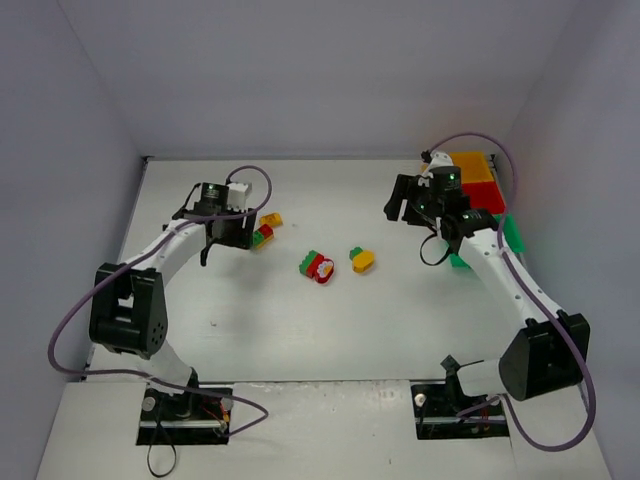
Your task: Sort the legos into containers by color
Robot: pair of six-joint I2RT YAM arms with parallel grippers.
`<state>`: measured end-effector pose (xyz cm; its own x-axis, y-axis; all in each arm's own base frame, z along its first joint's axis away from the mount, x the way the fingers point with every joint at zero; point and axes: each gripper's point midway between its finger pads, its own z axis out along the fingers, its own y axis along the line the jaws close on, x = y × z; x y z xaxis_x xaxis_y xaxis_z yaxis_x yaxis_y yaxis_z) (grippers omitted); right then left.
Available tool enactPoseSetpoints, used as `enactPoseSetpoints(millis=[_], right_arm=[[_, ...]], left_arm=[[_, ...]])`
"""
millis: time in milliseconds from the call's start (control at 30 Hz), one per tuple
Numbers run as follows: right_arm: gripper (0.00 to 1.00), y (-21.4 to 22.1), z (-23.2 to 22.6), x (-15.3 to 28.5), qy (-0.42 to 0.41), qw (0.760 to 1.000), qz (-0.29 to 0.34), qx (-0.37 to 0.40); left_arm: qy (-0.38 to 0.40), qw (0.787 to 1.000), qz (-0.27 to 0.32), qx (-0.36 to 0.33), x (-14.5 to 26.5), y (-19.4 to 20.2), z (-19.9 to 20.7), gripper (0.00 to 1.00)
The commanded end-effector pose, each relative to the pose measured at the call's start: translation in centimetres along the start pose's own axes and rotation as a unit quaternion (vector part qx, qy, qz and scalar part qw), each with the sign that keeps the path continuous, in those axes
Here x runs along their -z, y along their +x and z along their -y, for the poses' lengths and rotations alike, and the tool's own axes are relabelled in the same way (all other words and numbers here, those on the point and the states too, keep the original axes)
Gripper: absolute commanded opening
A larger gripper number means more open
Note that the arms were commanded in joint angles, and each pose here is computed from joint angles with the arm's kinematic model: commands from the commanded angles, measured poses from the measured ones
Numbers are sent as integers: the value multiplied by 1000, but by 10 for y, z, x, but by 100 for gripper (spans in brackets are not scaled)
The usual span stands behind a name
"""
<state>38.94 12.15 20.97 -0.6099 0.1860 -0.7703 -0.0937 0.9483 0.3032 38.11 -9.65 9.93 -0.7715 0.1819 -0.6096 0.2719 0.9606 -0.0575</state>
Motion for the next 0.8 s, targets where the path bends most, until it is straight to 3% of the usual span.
enactPoseSetpoints(millis=[0,500,767], right_arm=[[67,-10,-17,31,-44,998,39,15],[68,7,-14,54,-53,997,44,28],[68,12,-10,45,-44,998,32,34]], left_arm=[[33,995,92,-34,-2,-58,-11,60],[13,998,0,-62,-62,-38,-33,54],[9,999,-16,-48,-75,-32,-36,42]])
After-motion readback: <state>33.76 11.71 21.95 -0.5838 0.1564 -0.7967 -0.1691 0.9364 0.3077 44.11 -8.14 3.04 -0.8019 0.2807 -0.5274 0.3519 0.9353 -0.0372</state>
